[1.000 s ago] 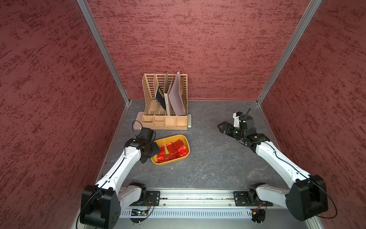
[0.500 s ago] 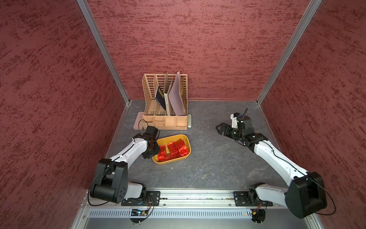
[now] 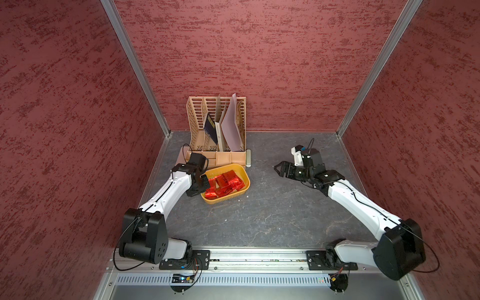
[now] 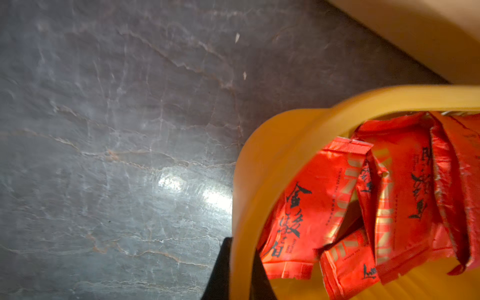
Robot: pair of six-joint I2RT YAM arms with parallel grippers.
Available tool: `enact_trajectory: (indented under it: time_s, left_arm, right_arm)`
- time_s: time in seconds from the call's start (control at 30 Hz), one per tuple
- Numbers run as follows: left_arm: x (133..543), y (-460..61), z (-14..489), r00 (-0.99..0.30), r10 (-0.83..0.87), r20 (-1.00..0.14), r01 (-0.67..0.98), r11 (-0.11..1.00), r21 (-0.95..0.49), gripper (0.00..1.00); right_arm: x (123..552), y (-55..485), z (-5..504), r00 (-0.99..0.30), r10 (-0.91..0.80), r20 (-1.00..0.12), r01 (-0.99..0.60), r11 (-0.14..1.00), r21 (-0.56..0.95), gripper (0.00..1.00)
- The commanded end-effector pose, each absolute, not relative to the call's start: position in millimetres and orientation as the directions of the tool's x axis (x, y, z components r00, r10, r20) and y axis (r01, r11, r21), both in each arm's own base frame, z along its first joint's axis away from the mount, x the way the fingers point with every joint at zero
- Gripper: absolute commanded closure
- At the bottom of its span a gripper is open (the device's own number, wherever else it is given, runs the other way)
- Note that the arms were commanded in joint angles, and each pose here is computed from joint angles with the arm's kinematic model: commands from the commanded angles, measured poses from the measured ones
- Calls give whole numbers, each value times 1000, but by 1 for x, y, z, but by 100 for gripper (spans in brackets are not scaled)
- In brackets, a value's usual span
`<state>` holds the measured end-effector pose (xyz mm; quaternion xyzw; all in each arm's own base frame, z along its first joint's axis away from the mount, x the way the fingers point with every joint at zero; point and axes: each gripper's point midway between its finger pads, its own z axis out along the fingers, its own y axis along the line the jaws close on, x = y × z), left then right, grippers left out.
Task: Take the tea bags out of the storage box
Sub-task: Pick up the storage box at the center of the board, then pick up the tea bag from the storage box.
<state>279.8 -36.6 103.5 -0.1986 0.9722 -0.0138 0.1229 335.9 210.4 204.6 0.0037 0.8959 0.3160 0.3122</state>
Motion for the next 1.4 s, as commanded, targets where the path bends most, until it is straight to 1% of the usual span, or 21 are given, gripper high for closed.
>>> enact_trajectory:
  time_s: [0.0, 0.1, 0.13, 0.2, 0.23, 0.3, 0.43, 0.53, 0.57, 0.8, 0.87, 1.13, 1.23, 1.37]
  left_arm:
    - [272, -31, 121, -938, -260, -228, -263, 965, -18, 100]
    - [273, -38, 125, -956, -162, -245, -158, 987, -39, 100]
    - [273, -37, 125, -952, -163, -257, -159, 987, -37, 100]
    - [275, -42, 124, -950, -151, -272, -138, 988, -66, 100]
    - [276, -44, 122, -949, -147, -279, -131, 988, -77, 100]
    - [277, -44, 120, -945, -148, -290, -128, 988, -85, 100]
    - [278, -43, 120, -937, -155, -312, -134, 987, -88, 100]
    - [280, -39, 123, -930, -166, -328, -146, 986, -86, 100]
    - [280, -38, 123, -929, -171, -328, -150, 985, -86, 100]
    - [279, -36, 123, -927, -178, -331, -157, 984, -89, 100]
    - [279, -36, 122, -927, -179, -329, -158, 983, -89, 100]
    - [280, -33, 122, -926, -188, -329, -168, 982, -88, 100]
    - [280, -33, 121, -926, -190, -327, -170, 981, -90, 100]
    - [280, -32, 120, -926, -192, -325, -173, 981, -87, 100]
  right_arm:
    - [320, 268, 227, -843, 67, -534, -325, 728, 604, 14]
    - [306, 323, 224, -875, -78, -478, -402, 668, 626, 19]
    - [302, 339, 224, -880, -114, -462, -416, 654, 632, 22]
    - [295, 366, 212, -891, -175, -418, -424, 648, 633, 27]
    - [295, 375, 206, -896, -193, -401, -421, 656, 626, 28]
    - [297, 386, 194, -904, -211, -373, -409, 680, 608, 34]
    - [306, 392, 171, -924, -205, -324, -365, 727, 582, 38]
    - [313, 391, 153, -936, -199, -290, -332, 771, 543, 46]
    - [315, 388, 145, -943, -190, -274, -312, 795, 520, 47]
    - [322, 391, 114, -955, -185, -231, -278, 830, 485, 48]
    - [324, 396, 112, -956, -183, -227, -276, 822, 498, 50]
    - [329, 408, 113, -958, -177, -224, -273, 797, 538, 65]
    - [328, 411, 117, -957, -180, -229, -280, 786, 551, 69]
    - [328, 412, 122, -956, -179, -232, -282, 777, 563, 78]
